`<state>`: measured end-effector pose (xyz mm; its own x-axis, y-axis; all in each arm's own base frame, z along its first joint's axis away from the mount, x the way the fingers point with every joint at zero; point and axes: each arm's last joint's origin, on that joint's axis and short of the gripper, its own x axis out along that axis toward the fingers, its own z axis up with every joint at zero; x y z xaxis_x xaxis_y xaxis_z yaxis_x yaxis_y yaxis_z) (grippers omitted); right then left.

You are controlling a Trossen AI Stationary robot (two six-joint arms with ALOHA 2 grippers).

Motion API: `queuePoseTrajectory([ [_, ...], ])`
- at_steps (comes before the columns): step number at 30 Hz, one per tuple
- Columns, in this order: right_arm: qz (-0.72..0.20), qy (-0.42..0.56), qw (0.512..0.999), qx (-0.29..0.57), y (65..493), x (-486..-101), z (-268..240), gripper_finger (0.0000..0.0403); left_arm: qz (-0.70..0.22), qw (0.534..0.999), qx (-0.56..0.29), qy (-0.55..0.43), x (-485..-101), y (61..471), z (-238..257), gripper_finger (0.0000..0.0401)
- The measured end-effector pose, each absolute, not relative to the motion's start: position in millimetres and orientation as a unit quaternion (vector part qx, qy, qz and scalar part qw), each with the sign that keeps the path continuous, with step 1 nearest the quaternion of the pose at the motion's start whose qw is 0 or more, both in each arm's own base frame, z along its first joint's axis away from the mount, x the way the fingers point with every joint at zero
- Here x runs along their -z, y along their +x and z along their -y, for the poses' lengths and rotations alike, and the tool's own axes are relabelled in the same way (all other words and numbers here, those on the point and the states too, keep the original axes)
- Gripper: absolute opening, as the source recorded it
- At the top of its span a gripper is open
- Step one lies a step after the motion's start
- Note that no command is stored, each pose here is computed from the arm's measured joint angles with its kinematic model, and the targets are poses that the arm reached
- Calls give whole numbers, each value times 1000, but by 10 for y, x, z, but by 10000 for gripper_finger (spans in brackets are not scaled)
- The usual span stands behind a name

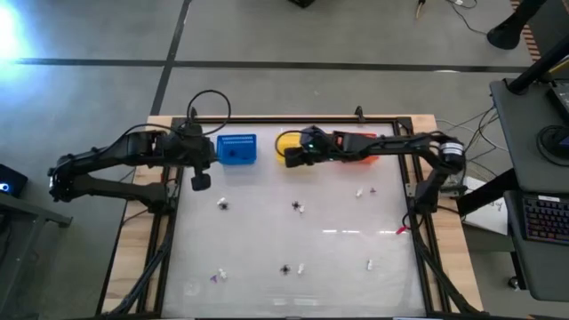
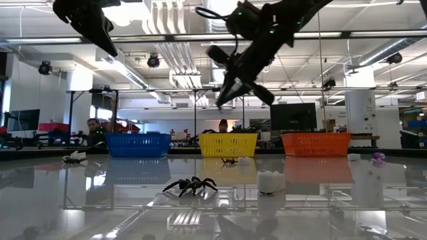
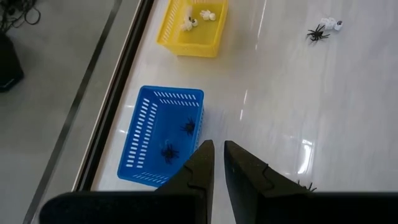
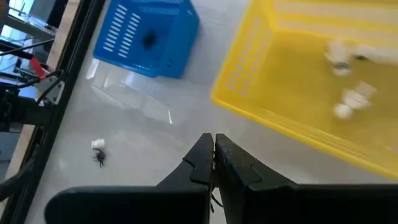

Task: Sort Halloween decoration
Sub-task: Put the black spider toy into the blue basket

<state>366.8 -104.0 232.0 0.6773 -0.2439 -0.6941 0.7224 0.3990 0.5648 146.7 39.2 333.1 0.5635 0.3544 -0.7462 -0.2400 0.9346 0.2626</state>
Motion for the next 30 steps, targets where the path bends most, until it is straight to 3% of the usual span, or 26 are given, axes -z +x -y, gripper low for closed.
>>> queuePoseTrajectory([
  [17,-243,414,838,261,4501,-2355,1313,8,-424,887,-175,56,-3377,1320,-359,20],
  [30,-286,371,856,218,4671,-2410,1362,9,-428,885,-175,54,-3377,1282,-350,20],
])
